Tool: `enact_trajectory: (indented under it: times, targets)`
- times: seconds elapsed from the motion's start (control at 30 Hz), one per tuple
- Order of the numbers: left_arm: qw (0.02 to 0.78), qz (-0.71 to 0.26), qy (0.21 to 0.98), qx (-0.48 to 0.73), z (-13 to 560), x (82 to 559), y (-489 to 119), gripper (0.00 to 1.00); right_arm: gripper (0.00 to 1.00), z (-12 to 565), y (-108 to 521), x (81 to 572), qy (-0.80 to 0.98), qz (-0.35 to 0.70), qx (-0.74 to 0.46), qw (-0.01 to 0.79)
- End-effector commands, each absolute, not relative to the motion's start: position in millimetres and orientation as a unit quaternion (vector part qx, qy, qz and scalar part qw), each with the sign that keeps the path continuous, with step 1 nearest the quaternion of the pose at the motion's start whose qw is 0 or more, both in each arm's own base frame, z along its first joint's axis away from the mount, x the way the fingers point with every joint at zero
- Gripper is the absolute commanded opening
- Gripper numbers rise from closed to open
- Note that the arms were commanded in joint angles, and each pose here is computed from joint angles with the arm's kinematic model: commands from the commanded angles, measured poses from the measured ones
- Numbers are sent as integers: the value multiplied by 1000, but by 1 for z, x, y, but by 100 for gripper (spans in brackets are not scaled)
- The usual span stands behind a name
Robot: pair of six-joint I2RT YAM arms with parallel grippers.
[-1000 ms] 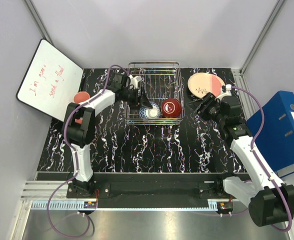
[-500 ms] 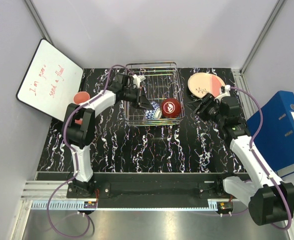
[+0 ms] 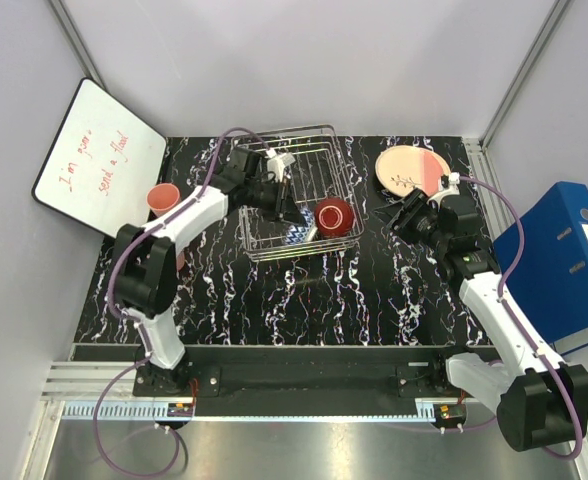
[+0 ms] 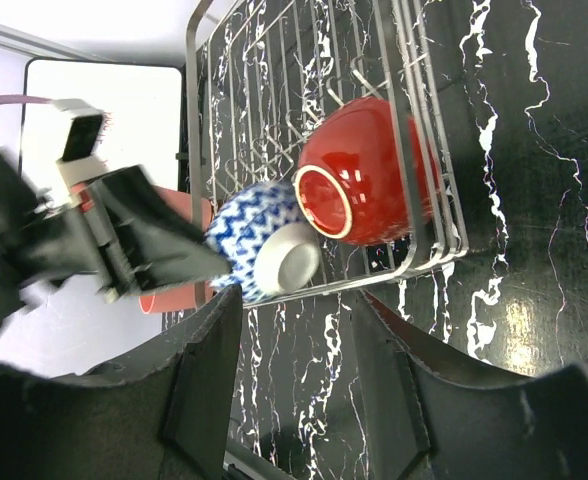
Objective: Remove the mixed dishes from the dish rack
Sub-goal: Pick up the bowl from the dish rack.
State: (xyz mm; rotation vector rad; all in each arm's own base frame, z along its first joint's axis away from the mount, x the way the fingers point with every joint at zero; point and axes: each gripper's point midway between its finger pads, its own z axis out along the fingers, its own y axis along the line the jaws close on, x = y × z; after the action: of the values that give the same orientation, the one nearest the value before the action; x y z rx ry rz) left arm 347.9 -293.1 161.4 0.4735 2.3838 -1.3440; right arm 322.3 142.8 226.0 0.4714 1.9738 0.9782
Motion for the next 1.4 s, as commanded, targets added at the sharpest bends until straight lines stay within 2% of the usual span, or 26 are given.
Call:
enact_trajectory:
  times: [0.0, 0.33, 0.47, 0.63, 0.73, 0.9, 0.93, 1.07, 1.17, 1.37]
  targets:
    - [323, -333, 852, 241, 226, 360, -278, 0, 55, 241, 150, 322, 778, 410, 169, 445]
    - [410, -208, 844, 276, 269, 370, -260, 0, 55, 242, 147, 316, 778, 406, 165, 450]
    - [444, -39, 836, 320, 261, 368, -252, 0, 55, 242, 145, 314, 782, 398, 167, 450]
    - [437, 119, 795, 404, 232, 339, -266, 0, 54, 247, 146, 313, 793, 393, 169, 434]
    - [436, 155, 767, 445, 228, 316, -275, 0, 54, 251, 144, 309, 801, 383, 166, 430]
    - [453, 117, 725, 506, 236, 273, -288, 0, 54, 266, 139, 302, 805, 369, 158, 437]
    - [444, 92, 716, 531, 225, 260, -290, 0, 54, 264, 139, 300, 809, 368, 158, 430]
    - [510, -14, 654, 558, 265, 212, -293, 0, 54, 269, 140, 294, 823, 359, 142, 417]
    - [525, -75, 628, 570, 277, 184, -292, 0, 54, 264, 141, 294, 845, 343, 125, 391]
    - [494, -178, 569, 632, 261, 114, -303, 0, 53, 263, 150, 277, 873, 345, 61, 339]
